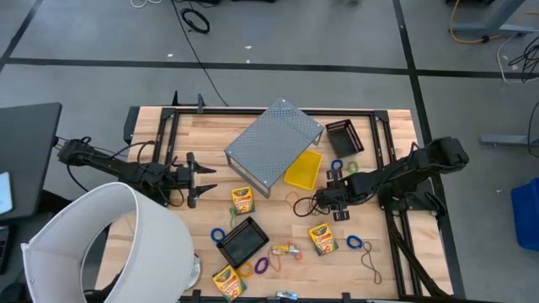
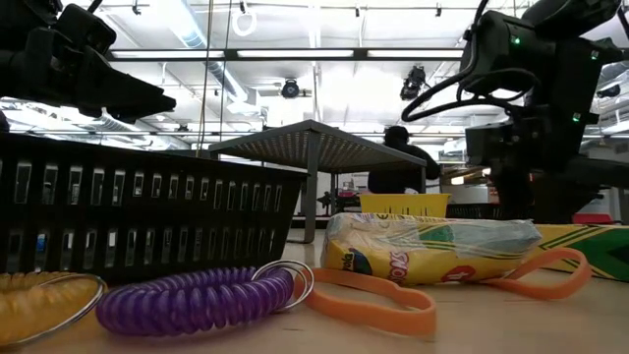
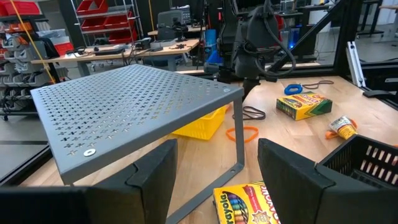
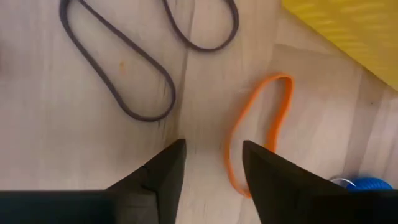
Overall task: Pick & Place Office Desk Supplies
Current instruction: Put the orange rubber band into the top black bin
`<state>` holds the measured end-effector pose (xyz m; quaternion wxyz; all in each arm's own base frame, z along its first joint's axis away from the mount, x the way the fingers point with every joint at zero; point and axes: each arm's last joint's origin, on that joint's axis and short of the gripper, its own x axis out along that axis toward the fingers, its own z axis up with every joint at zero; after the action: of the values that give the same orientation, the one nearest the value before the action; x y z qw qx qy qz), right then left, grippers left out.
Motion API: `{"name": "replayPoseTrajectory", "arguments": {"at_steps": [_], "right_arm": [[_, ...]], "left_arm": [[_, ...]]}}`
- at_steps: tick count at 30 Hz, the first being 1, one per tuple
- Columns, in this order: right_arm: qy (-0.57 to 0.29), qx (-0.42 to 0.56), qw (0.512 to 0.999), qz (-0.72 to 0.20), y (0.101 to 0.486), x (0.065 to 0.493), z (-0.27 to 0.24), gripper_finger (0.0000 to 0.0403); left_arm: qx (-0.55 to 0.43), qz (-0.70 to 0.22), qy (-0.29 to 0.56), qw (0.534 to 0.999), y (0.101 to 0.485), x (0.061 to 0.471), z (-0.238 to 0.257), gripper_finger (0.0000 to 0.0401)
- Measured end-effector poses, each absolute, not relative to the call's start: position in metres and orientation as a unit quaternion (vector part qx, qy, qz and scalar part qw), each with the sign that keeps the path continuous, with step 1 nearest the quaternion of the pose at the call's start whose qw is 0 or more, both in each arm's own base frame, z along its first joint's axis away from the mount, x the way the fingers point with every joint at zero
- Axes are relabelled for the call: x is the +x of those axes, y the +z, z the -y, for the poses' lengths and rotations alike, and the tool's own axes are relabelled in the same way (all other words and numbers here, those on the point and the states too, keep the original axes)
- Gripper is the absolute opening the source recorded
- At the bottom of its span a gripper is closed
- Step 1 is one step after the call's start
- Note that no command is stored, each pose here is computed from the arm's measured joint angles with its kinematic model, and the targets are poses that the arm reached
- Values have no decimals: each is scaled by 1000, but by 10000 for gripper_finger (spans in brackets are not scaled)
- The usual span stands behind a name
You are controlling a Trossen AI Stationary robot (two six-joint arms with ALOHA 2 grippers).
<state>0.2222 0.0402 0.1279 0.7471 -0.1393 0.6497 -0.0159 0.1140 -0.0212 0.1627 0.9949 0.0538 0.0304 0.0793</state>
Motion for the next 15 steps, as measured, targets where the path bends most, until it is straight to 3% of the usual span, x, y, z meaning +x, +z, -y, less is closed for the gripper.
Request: {"name": "replayPoseTrajectory", "arguments": {"at_steps": [3,9,15], "right_arm": [[-10,-141,744,-653,126,222,-41,133],[4,-129,744,-655,125,222,-42,13],[-17,-121,746,-654,125,222,-43,4]], "left_arm": [[51,-30,79,995,163,114,21,227],[49,-30,79,995,162,114,21,227],[48,-30,79,995,163,114,21,227]]}}
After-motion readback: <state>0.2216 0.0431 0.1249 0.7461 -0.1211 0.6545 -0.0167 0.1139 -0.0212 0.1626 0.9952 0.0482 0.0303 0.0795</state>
